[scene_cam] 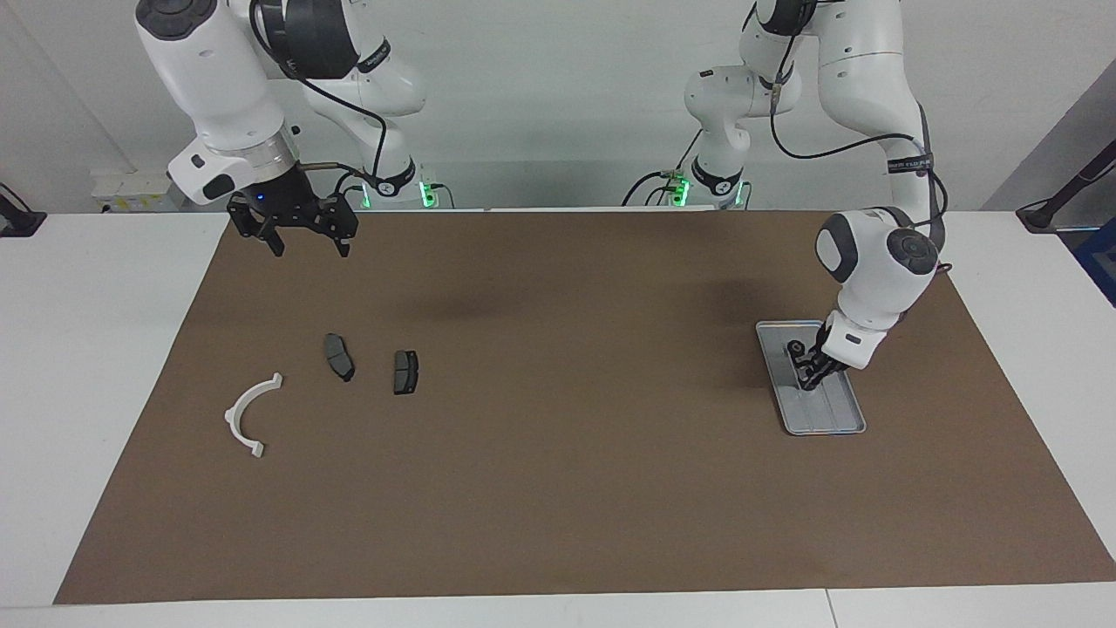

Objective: Pick bearing gear from pile to tray

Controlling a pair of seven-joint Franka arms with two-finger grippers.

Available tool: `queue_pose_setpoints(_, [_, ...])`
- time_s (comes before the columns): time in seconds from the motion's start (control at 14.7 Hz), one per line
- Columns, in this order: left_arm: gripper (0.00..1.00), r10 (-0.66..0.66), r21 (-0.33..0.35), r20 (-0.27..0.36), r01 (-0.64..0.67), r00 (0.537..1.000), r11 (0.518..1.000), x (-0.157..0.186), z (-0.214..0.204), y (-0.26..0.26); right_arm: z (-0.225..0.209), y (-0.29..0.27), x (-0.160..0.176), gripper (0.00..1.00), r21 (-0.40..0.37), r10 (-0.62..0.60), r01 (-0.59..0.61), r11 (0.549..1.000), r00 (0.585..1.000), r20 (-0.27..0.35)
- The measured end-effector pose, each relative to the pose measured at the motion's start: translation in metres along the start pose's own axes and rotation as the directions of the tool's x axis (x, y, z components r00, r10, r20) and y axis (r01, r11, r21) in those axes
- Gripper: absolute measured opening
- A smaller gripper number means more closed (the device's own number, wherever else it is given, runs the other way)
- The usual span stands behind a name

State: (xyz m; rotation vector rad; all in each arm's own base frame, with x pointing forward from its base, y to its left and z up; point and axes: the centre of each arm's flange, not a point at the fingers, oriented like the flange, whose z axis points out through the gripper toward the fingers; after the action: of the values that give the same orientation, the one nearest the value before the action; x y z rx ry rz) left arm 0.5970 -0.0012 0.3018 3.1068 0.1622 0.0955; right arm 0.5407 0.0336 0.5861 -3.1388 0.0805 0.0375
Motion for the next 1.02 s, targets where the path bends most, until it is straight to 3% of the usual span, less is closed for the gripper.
queue_pose_setpoints(0.34, [0.24,0.0,-0.001,-0.009,0.0,1.0,1.0,-0.002,0.001,0.0,0.0,0.0,0.0,1.0,0.0,0.001,-0.001,1.0,1.0,0.0])
queue_pose_setpoints(0.41, [0.3,0.001,0.0,-0.007,-0.001,1.0,1.0,-0.002,0.002,0.0,0.0,0.0,0.0,1.0,0.0,0.001,-0.001,1.0,1.0,-0.002])
queue_pose_setpoints(0.61, [0.59,0.002,0.001,0.013,-0.002,1.0,1.0,-0.003,0.0,0.0,-0.001,0.0,0.001,1.0,0.0,0.001,-0.001,1.0,1.0,-0.005])
queue_pose_setpoints(0.82, [0.93,0.006,0.002,0.042,-0.006,0.999,1.0,0.006,-0.037,0.003,-0.001,0.001,0.001,1.0,-0.004,0.0,0.0,1.0,1.0,-0.005])
queue_pose_setpoints(0.88, [1.0,0.01,0.001,0.038,-0.01,0.999,1.0,0.009,-0.06,0.005,-0.001,0.001,0.001,1.0,-0.008,0.0,0.0,1.0,1.0,-0.006])
queue_pose_setpoints(1.02, [1.0,0.007,-0.002,0.016,-0.007,1.0,1.0,0.007,-0.116,0.01,-0.001,0.002,0.001,1.0,-0.016,-0.001,0.001,1.0,1.0,-0.007])
